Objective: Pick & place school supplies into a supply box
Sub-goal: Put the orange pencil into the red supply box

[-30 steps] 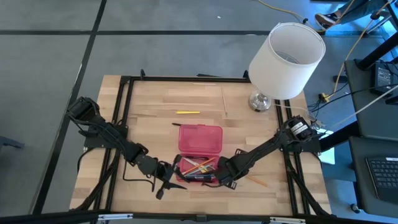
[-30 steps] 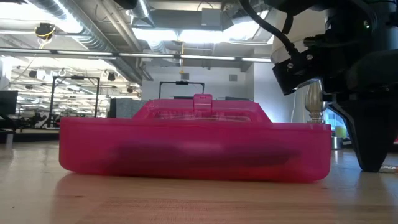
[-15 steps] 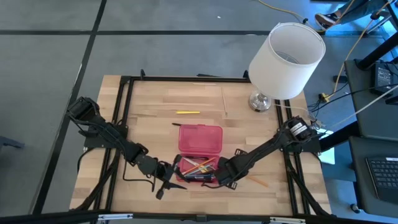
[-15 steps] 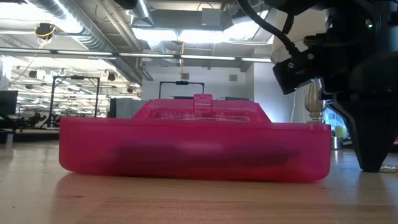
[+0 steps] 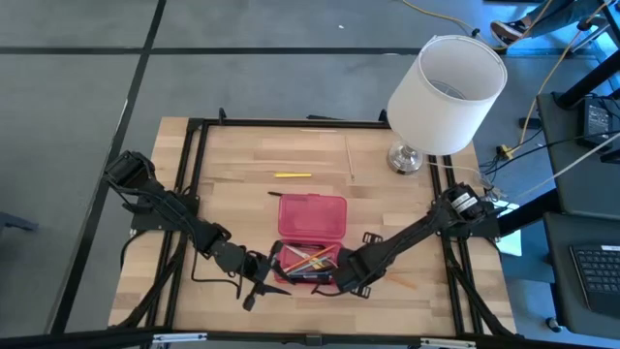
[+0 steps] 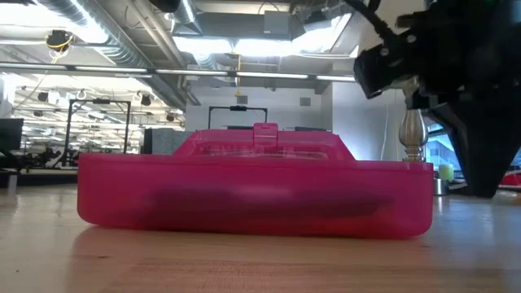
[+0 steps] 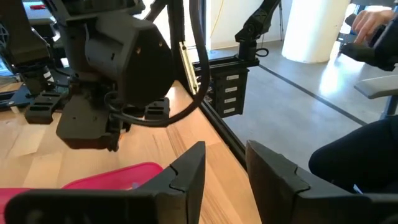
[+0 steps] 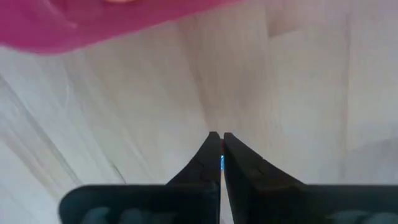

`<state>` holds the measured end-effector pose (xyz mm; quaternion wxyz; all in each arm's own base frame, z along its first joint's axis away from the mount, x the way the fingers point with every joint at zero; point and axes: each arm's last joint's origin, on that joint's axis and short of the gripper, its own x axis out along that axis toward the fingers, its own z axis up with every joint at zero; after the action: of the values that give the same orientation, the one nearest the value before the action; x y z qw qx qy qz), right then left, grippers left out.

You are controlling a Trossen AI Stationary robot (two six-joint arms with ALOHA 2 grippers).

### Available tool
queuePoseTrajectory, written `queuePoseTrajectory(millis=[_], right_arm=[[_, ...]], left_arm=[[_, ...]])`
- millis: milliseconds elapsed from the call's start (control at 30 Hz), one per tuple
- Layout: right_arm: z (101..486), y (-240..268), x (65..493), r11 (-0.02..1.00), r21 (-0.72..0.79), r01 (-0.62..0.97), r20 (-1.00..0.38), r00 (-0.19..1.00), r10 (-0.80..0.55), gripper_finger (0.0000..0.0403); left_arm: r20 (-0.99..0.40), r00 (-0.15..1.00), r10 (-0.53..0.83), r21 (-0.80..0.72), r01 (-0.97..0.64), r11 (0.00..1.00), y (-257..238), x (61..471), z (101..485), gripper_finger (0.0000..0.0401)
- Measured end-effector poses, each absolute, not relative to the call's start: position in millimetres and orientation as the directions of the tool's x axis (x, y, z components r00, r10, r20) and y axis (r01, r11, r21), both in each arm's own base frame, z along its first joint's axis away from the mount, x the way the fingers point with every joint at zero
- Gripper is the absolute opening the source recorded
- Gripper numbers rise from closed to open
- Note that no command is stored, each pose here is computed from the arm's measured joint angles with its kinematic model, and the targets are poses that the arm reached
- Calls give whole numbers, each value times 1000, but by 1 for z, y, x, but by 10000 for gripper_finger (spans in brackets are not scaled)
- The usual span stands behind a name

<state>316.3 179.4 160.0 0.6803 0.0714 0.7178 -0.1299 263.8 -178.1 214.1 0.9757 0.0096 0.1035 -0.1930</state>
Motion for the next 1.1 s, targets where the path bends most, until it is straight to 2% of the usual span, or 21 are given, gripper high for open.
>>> queuePoseTrajectory(millis=[167, 400, 700, 767, 1100], right_arm=[[177, 182, 320, 960, -97, 263, -995, -56, -85, 10], [209, 189, 339, 983, -64, 174, -992, 95, -82, 10], [241, 190, 378, 998, -37, 58, -892, 448, -59, 11], [243, 188, 384, 999, -37, 27, -867, 495, -45, 11], [242, 167, 402, 998, -36, 49, -842, 537, -56, 11]], left_arm=[[-206, 904, -375, -21, 379, 925, -178, 264, 214, 108], [-205, 904, -375, -21, 379, 925, -178, 264, 214, 111], [-206, 904, -375, -21, 379, 925, -178, 264, 214, 109], [-205, 904, -375, -21, 379, 925, -178, 264, 214, 111], [-206, 904, -375, -21, 379, 925, -178, 264, 214, 107]])
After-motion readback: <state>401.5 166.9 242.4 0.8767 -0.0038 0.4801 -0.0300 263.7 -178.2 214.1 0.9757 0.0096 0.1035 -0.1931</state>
